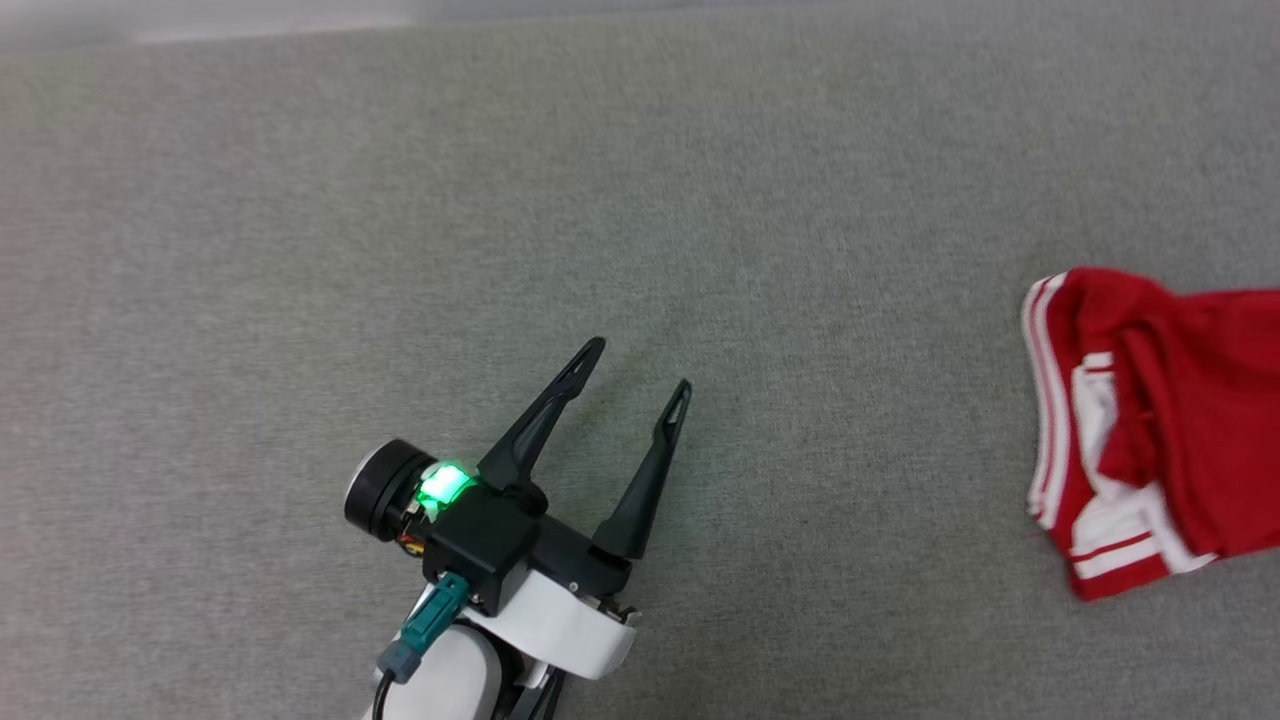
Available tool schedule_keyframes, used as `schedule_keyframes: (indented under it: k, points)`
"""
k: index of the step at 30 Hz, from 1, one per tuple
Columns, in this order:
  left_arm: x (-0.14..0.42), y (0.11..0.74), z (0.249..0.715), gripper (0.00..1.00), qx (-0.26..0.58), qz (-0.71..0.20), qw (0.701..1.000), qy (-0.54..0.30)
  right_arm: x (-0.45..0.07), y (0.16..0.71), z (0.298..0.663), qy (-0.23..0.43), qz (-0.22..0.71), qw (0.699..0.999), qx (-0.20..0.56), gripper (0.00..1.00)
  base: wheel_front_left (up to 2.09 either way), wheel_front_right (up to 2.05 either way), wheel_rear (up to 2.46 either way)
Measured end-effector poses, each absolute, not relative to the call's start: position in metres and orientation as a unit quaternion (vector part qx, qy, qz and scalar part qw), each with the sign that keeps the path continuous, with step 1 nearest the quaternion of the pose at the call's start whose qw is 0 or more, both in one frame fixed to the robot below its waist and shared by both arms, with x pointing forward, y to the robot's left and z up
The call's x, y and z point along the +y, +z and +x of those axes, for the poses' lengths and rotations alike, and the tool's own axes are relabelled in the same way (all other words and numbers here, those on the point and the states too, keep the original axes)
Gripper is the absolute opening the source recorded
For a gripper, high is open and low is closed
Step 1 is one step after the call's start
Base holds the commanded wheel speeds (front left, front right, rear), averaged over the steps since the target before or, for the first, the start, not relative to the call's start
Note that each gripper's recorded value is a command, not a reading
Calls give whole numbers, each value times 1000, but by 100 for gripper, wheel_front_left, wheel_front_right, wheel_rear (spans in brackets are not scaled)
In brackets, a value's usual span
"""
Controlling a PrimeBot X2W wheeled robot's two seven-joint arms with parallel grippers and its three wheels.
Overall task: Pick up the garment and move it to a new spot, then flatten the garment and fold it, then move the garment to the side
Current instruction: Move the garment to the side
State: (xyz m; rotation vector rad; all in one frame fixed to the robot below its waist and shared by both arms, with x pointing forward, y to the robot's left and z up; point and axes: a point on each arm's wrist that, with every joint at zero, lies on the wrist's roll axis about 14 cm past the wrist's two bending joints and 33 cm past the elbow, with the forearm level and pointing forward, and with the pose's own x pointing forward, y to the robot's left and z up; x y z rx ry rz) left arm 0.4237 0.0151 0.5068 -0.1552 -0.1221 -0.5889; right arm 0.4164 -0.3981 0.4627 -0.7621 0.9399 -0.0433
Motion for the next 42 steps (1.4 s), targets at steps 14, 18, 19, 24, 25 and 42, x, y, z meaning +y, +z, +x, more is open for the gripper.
schedule_keyframes:
  k: [14, 18, 19, 24, 25, 42]
  points:
    - [-26, 485, 453, 100, -71, -88, 925, -363, -506, 458, 433, -139, -379, 800, 443, 0, 0, 0, 0]
    - [-29, 474, 455, 100, -63, -91, 923, -369, -519, 452, 435, -155, -382, 795, 445, 0, 0, 0, 0]
    - [-30, 472, 455, 100, -61, -91, 923, -370, -521, 450, 435, -158, -379, 797, 444, 0, 0, 0, 0]
    - [-27, 468, 458, 100, -59, -89, 924, -368, -525, 441, 436, -168, -367, 801, 443, 0, 0, 0, 0]
    - [-27, 469, 459, 100, -60, -89, 924, -367, -525, 440, 437, -170, -362, 804, 439, 0, 0, 0, 0]
    - [12, 513, 443, 100, -77, -89, 949, -292, -479, 496, 459, -142, -335, 877, 314, 100, 0, 0, 0]
